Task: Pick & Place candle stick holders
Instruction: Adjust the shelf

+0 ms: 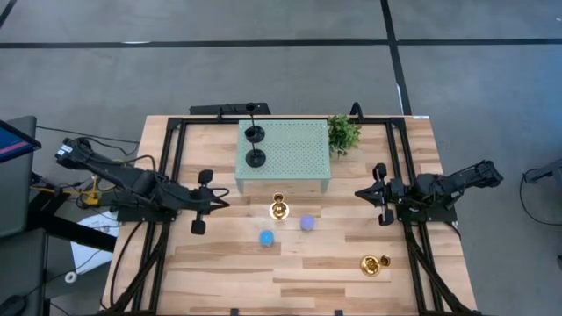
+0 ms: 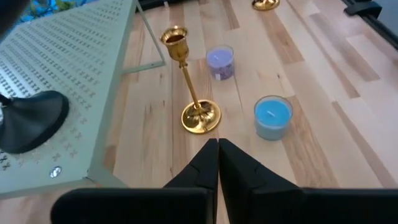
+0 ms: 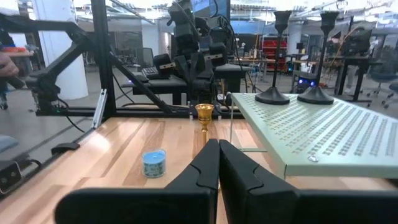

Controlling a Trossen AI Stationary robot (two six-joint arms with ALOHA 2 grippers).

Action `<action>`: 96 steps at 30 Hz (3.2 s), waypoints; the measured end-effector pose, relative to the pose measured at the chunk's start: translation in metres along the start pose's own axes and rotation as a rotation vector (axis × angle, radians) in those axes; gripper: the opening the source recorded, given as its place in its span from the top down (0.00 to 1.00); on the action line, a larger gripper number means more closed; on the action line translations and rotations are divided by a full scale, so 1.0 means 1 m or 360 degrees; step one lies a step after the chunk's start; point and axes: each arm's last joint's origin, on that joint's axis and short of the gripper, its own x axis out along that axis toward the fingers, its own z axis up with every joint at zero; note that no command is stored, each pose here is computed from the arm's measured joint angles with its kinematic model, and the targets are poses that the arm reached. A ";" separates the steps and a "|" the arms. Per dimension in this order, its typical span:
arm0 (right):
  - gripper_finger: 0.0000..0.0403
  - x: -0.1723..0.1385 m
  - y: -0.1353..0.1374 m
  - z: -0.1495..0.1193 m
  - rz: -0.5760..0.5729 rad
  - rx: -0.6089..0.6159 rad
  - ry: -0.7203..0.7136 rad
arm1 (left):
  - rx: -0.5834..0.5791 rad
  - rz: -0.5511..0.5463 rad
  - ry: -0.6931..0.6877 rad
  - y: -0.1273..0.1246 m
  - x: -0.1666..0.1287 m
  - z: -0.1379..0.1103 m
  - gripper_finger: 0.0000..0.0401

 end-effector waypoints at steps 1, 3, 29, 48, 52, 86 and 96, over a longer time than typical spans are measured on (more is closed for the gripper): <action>1.00 0.000 0.000 0.000 0.0000 -0.0029 -0.0001 | 0.0003 0.0000 0.0008 0.000 0.001 0.000 0.97; 1.00 0.000 0.000 0.000 0.0000 -0.0074 -0.0001 | 0.0003 -0.0001 0.0017 -0.001 0.003 0.000 0.97; 1.00 0.000 0.001 0.000 0.0022 0.0108 0.0000 | -0.0086 0.0264 -0.0319 0.003 0.005 0.024 0.97; 1.00 0.014 0.003 0.003 -0.0028 0.0127 0.0244 | -0.0072 0.0290 -0.0412 0.005 0.003 0.030 0.97; 1.00 0.025 0.006 0.011 -0.0035 0.0102 0.0362 | -0.0071 0.0339 -0.0403 0.006 0.003 0.030 0.97; 1.00 0.177 0.008 -0.010 -0.0013 -0.0082 0.0768 | -0.0058 0.0368 -0.0395 0.006 0.003 0.029 0.97; 1.00 0.184 0.019 -0.001 0.0080 0.0095 0.0881 | -0.0074 0.0366 -0.0396 0.006 0.003 0.029 0.97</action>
